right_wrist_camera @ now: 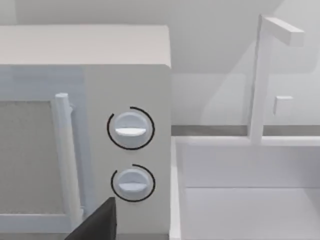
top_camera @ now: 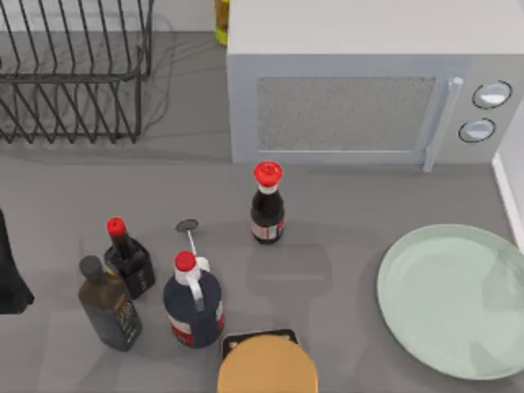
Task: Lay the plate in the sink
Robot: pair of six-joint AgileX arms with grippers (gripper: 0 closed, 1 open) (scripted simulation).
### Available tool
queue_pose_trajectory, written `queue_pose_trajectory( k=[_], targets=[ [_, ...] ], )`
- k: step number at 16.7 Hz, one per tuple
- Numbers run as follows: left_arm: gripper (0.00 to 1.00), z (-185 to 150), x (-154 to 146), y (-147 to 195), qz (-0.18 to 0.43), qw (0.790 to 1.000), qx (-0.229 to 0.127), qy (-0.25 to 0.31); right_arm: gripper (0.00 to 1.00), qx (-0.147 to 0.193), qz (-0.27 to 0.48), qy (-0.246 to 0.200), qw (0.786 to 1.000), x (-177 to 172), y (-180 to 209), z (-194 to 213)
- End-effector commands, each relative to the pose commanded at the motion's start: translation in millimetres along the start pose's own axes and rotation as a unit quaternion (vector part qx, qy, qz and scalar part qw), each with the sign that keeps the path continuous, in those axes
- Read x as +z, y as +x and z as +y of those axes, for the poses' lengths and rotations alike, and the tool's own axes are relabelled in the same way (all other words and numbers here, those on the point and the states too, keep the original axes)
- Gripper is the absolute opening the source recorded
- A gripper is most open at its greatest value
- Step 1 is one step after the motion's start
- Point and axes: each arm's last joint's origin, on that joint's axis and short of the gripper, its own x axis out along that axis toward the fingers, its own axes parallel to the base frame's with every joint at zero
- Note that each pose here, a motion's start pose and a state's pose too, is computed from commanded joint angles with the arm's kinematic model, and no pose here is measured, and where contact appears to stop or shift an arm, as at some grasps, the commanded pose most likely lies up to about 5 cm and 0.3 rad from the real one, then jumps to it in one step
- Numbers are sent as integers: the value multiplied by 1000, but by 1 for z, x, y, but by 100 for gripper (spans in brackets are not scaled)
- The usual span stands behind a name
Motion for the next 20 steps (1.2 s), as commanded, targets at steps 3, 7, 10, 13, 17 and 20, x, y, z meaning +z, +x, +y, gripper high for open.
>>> queue_pose_trajectory(
  k=[3, 7, 10, 13, 17, 20],
  targets=[
    [100, 0, 0, 0, 0, 1000, 0, 0, 100, 20, 40, 20, 999, 16, 1, 5],
    [100, 0, 0, 0, 0, 1000, 0, 0, 100, 57, 159, 59, 984, 49, 15, 18],
    [100, 0, 0, 0, 0, 1000, 0, 0, 100, 78, 283, 81, 952, 72, 42, 37],
    [100, 0, 0, 0, 0, 1000, 0, 0, 100, 81, 416, 86, 902, 83, 79, 67],
    [100, 0, 0, 0, 0, 1000, 0, 0, 100, 56, 568, 64, 819, 74, 128, 120],
    [100, 0, 0, 0, 0, 1000, 0, 0, 100, 27, 646, 36, 762, 54, 153, 159]
  ],
)
